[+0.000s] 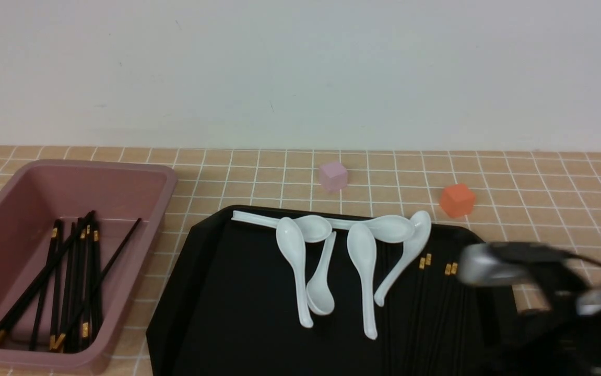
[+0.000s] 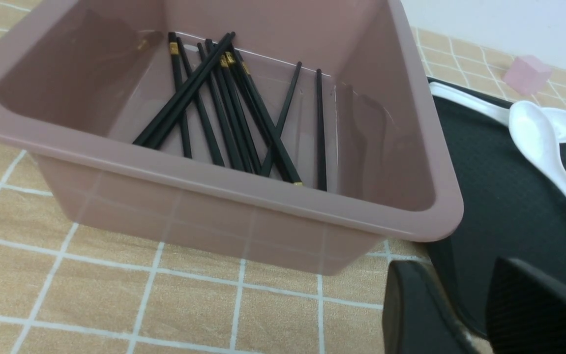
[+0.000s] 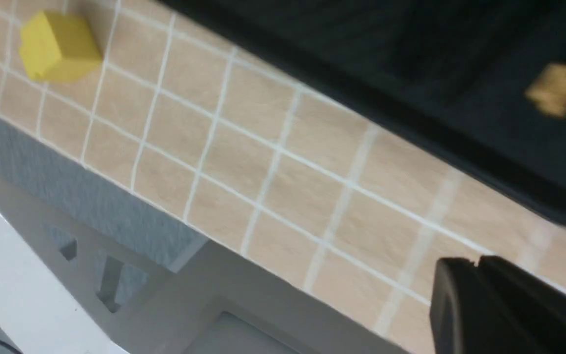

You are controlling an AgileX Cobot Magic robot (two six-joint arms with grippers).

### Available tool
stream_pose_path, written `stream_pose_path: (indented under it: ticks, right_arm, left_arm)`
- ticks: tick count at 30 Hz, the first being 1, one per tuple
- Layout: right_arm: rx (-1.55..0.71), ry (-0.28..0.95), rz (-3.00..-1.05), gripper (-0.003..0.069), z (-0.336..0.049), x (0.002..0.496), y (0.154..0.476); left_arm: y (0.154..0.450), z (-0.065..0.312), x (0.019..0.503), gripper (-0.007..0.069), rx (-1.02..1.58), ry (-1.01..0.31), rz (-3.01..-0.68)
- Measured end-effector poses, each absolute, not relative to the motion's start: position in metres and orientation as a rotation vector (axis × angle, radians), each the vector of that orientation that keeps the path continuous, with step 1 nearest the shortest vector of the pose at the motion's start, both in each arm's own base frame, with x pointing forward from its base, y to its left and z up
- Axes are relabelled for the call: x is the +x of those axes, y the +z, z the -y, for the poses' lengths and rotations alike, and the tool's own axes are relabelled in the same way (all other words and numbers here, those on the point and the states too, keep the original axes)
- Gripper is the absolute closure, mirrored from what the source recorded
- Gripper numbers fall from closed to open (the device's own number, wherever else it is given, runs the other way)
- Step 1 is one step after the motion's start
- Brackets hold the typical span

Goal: On brown tablecloth take chopsticks from black tray and put them in box.
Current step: 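Move the gripper over the chopsticks on the black tray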

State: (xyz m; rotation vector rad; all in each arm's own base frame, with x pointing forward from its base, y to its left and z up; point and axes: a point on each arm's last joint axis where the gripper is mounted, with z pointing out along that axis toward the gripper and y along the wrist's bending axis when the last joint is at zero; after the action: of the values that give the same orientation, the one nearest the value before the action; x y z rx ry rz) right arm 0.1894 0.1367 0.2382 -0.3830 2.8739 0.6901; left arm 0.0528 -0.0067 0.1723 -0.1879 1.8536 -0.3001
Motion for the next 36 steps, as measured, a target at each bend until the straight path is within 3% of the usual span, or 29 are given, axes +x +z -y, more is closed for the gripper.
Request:
stream_pose_path:
  ticks: [7,11,16,27,36]
  right_arm:
    - [-0.343,0.431,-2.954,0.055,-0.197,0.221,0.215]
    - [-0.243,0.237,-2.94,0.0468,-0.223,0.252,0.205]
    - [-0.227,0.107,-2.967,0.0382,-0.234,0.272,0.193]
    - [-0.153,-0.086,-2.97,0.0363,-0.232,0.285,0.164]
    - [-0.044,-0.071,-2.937,0.0363,-0.23,0.296,0.155]
  left_arm:
    - [0.172,0.007,0.053,0.0386,-0.188,-0.3,-1.854]
    - [0.172,0.007,0.053,0.0386,-0.188,-0.3,-1.854]
    - [0.172,0.007,0.053,0.0386,-0.188,-0.3,-1.854]
    - [0.172,0.007,0.053,0.0386,-0.188,-0.3,-1.854]
    - [0.172,0.007,0.053,0.0386,-0.188,-0.3,-1.854]
